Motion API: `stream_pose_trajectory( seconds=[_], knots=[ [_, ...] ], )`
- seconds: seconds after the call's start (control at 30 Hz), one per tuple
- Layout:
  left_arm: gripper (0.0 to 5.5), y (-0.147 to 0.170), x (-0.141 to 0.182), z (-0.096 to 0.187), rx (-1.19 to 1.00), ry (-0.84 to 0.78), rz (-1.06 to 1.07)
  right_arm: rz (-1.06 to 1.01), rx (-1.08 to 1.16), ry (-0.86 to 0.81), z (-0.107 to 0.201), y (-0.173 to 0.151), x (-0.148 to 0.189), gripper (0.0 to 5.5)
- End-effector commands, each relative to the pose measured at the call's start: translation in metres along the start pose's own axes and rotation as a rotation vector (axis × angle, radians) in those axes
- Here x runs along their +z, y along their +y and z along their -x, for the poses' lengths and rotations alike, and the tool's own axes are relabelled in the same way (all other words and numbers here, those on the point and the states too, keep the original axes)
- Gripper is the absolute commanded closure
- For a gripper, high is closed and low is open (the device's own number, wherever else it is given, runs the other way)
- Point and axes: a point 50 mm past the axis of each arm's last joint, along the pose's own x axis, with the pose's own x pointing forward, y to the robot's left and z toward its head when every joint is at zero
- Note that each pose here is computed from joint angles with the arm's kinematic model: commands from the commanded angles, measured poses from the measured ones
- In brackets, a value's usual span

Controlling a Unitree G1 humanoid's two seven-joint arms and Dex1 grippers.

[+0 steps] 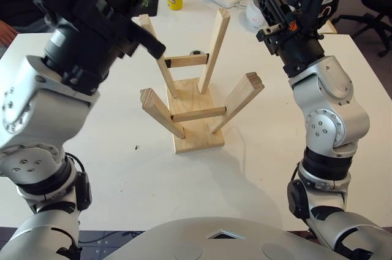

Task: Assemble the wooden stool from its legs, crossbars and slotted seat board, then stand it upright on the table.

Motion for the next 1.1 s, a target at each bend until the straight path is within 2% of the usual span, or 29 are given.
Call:
stream_pose_trajectory(
  seconds=[0.03,0.1,0.13,0.2,0.37,0.5,0.57,0.63,0.7,0.8,0.87,0.93,1.03,1.1],
  knots=[
    [5.50,0.008,-0.089,0.032,0.062,0.361,0.068,0.014,-0.004,0.003,-0.003,-0.002,0.000,5.47],
    [5.50,0.008,-0.102,0.035,0.052,0.383,0.044,0.018,0.002,0.010,-0.004,-0.002,-0.002,5.47],
    [5.50,0.011,-0.098,0.030,0.052,0.343,0.016,0.020,0.006,0.010,-0.005,-0.001,-0.001,5.47],
    [5.50,0.016,-0.075,0.014,0.050,0.217,-0.055,0.023,0.007,0.009,-0.005,-0.002,-0.001,5.47],
    [5.50,0.009,0.008,-0.019,-0.040,-0.093,-0.173,0.023,0.003,0.011,-0.004,-0.001,-0.002,5.47],
    [5.50,0.000,0.074,-0.026,-0.084,-0.282,-0.244,0.021,-0.009,0.008,-0.003,-0.002,-0.002,5.47],
    [5.50,-0.006,0.090,-0.026,-0.108,-0.324,-0.245,0.021,-0.016,0.006,-0.002,-0.002,-0.002,5.47],
    [5.50,-0.008,0.083,-0.025,-0.116,-0.285,-0.215,0.022,-0.018,0.003,-0.003,-0.002,-0.001,5.47],
    [5.50,-0.002,0.053,-0.024,-0.094,-0.180,-0.126,0.022,-0.018,0.002,-0.003,-0.002,-0.001,5.47],
    [5.50,0.002,-0.018,-0.017,-0.060,0.059,-0.026,0.020,-0.013,0.004,-0.004,-0.001,-0.001,5.47],
    [5.50,0.006,-0.073,-0.001,-0.025,0.255,-0.010,0.015,-0.007,0.003,-0.005,0.000,-0.001,5.47],
    [5.50,0.015,-0.114,0.016,0.037,0.384,-0.025,0.011,-0.004,0.002,-0.006,0.001,0.000,5.47],
    [5.50,0.024,-0.133,0.020,0.078,0.404,-0.091,0.006,0.006,-0.008,-0.008,0.004,0.003,5.47],
    [5.50,0.031,-0.117,0.007,0.100,0.306,-0.123,0.003,0.014,-0.012,-0.009,0.005,0.003,5.47]
  ],
)
